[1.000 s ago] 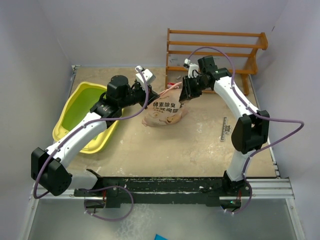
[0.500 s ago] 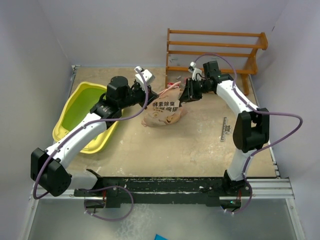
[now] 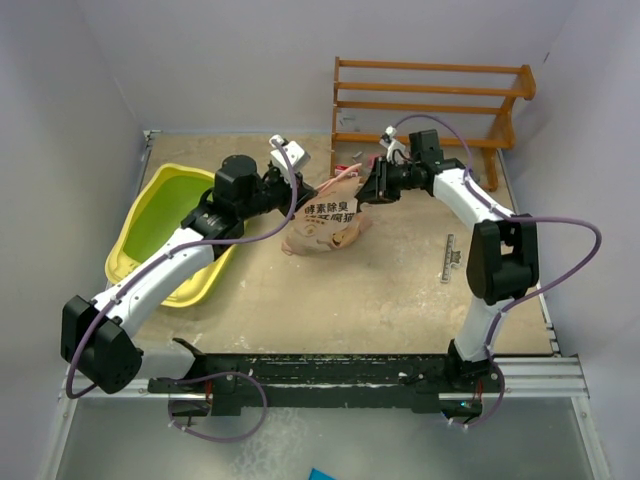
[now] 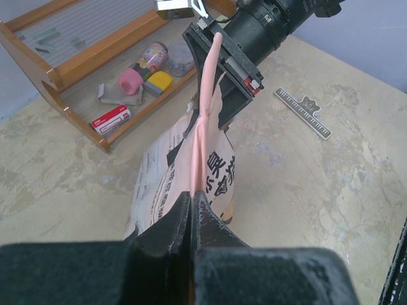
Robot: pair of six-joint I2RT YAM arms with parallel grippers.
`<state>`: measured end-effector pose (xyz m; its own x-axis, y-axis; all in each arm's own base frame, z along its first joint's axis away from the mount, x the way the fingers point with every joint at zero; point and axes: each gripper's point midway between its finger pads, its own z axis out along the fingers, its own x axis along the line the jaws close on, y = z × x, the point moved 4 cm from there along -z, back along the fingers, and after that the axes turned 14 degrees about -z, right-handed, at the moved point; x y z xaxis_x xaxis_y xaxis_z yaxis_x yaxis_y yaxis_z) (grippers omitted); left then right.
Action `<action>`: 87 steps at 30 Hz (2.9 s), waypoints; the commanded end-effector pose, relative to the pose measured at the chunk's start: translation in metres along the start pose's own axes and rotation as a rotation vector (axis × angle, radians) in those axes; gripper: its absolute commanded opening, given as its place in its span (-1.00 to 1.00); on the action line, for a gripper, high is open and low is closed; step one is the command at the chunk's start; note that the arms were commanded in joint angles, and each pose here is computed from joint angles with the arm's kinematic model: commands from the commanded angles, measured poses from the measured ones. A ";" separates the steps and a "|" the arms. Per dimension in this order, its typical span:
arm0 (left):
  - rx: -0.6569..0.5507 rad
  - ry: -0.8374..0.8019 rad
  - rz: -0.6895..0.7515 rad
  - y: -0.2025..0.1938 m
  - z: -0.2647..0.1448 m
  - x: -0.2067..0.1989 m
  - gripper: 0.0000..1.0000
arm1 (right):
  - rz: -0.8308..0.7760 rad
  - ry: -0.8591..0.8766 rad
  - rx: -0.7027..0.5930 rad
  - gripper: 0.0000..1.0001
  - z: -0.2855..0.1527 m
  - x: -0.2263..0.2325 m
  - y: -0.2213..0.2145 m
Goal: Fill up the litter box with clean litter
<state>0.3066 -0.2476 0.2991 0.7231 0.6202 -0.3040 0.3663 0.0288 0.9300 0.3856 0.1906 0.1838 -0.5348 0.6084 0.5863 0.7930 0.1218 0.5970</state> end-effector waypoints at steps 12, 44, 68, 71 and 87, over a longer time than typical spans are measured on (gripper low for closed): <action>-0.075 0.001 0.041 0.015 -0.005 -0.004 -1.00 | 0.086 0.312 -0.123 -1.00 -0.008 0.031 0.015; -0.102 0.013 0.050 0.029 -0.017 -0.009 -1.00 | 0.149 0.301 -0.277 -1.00 -0.069 0.014 0.019; -0.132 -0.005 0.038 0.046 -0.031 -0.021 -0.25 | 0.256 0.202 -0.383 -1.00 -0.117 -0.004 0.013; -0.140 -0.006 0.039 0.050 -0.034 -0.023 -0.22 | 0.265 0.191 -0.393 -1.00 -0.121 -0.003 0.013; -0.194 0.013 0.078 0.068 -0.067 -0.035 -0.20 | 0.358 0.100 -0.453 -1.00 -0.140 -0.008 0.000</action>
<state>0.2768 -0.2242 0.3495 0.7218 0.6390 -0.2659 0.2796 0.0822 0.9566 0.3549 0.0803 0.2422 -0.2982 0.4698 0.8308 0.7598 -0.4100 0.5046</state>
